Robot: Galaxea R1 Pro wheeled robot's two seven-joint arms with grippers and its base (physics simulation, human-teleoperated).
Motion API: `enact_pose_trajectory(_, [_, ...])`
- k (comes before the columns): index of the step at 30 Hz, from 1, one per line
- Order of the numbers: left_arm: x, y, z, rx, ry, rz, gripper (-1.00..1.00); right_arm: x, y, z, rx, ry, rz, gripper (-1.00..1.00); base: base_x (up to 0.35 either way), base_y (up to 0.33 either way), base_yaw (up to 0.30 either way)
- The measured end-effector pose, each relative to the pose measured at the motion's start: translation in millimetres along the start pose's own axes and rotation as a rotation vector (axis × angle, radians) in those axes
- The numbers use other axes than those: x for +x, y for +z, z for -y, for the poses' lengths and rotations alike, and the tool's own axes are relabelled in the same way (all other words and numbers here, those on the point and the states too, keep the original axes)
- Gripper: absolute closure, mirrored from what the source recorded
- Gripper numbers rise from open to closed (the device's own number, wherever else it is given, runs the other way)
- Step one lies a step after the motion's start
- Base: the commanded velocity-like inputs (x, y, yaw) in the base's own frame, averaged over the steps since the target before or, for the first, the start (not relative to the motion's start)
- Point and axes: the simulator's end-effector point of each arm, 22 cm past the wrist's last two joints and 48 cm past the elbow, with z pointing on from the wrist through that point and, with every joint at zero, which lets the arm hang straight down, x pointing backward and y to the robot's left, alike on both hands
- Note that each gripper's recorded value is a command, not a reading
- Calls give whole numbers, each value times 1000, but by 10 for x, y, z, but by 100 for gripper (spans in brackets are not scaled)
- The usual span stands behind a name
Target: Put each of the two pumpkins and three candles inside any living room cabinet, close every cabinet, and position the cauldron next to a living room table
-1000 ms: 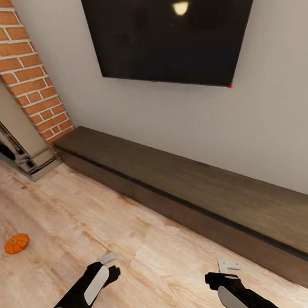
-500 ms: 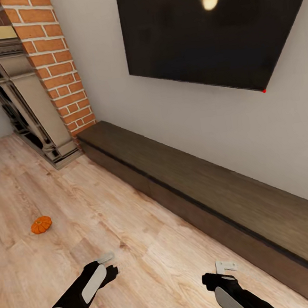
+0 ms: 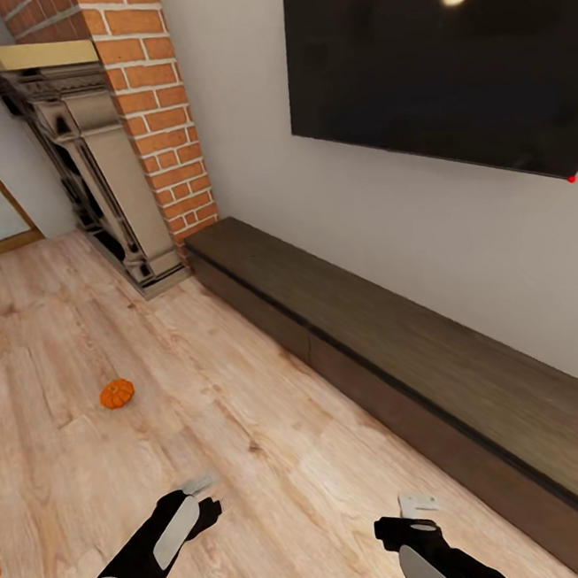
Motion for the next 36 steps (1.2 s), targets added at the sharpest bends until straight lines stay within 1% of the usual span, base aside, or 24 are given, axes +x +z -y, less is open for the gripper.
enact_pose_trajectory(11, [29,33,-16,-5,2,-7,-100,39,22,-5,0,-2,-7,-100,5,1,269])
enact_pose_trajectory(18, [45,51,-30,-8,4,-11,-100,56,30,-10,-1,-4,-10,-100,224,109,231])
enact_pose_trajectory(36, [46,56,-37,-11,6,-10,-100,58,32,-14,-2,-6,-10,-100,283,151,14])
